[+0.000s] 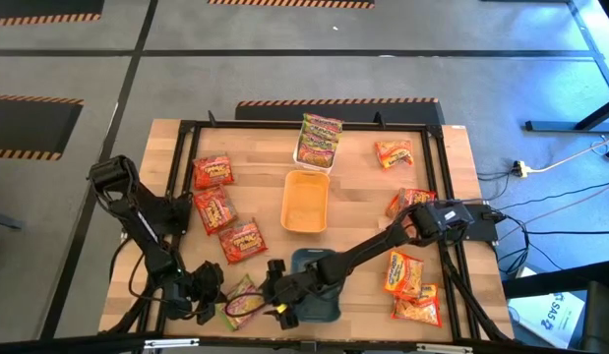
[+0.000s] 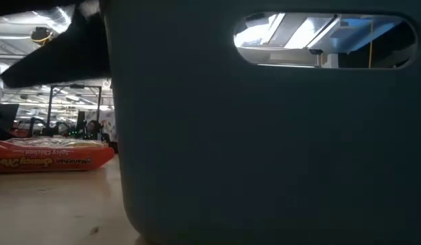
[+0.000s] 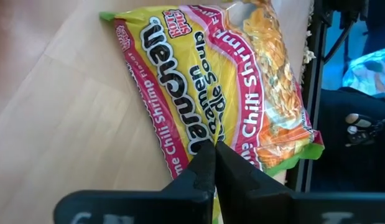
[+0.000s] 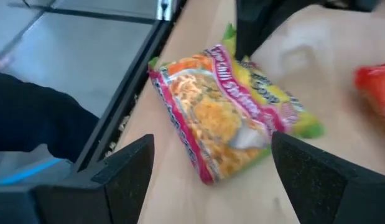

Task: Sort Maruchan noodles
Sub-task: Put the green noodle pack into the white bin

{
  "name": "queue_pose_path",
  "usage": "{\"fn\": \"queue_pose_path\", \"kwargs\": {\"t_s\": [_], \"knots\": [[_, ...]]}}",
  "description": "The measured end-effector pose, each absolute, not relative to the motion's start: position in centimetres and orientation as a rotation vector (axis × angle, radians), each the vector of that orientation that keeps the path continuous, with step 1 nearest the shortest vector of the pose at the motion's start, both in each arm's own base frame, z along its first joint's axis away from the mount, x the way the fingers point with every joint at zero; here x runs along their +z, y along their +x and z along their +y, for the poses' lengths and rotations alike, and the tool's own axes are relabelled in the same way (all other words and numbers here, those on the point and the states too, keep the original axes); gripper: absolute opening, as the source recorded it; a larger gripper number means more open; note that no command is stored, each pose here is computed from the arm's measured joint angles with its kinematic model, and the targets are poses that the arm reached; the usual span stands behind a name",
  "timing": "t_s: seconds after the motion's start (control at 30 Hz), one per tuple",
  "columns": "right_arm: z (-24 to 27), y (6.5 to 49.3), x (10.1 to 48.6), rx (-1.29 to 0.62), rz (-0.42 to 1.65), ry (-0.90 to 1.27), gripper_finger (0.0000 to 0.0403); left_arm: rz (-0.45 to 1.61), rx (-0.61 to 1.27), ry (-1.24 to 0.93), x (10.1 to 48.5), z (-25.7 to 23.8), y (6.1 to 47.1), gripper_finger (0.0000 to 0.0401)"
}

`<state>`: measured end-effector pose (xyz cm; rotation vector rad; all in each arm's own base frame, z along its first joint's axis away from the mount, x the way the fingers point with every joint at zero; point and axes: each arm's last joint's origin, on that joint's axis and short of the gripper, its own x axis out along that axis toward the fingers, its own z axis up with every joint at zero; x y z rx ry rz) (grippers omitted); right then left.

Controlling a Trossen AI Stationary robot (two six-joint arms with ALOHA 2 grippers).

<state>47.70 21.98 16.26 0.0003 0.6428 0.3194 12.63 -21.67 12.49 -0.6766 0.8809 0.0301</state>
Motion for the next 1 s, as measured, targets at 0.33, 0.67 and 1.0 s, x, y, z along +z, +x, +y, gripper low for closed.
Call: {"fn": "queue_pose_path", "kwargs": {"t_s": [0.33,0.67,1.0], "knots": [[23.3,45.9,19.6,0.32,0.623,-0.082,0.0307,0.878,0.016,-0.654,13.5,-22.5,13.1,0.0],[23.5,45.7,19.2,0.284,0.623,-0.105,0.0307,0.912,0.068,-0.577,15.4,-23.3,13.5,0.0],[22.5,46.2,19.2,0.239,0.627,-0.04,0.0307,0.889,0.095,-0.438,18.3,-24.1,14.0,0.0]]}}
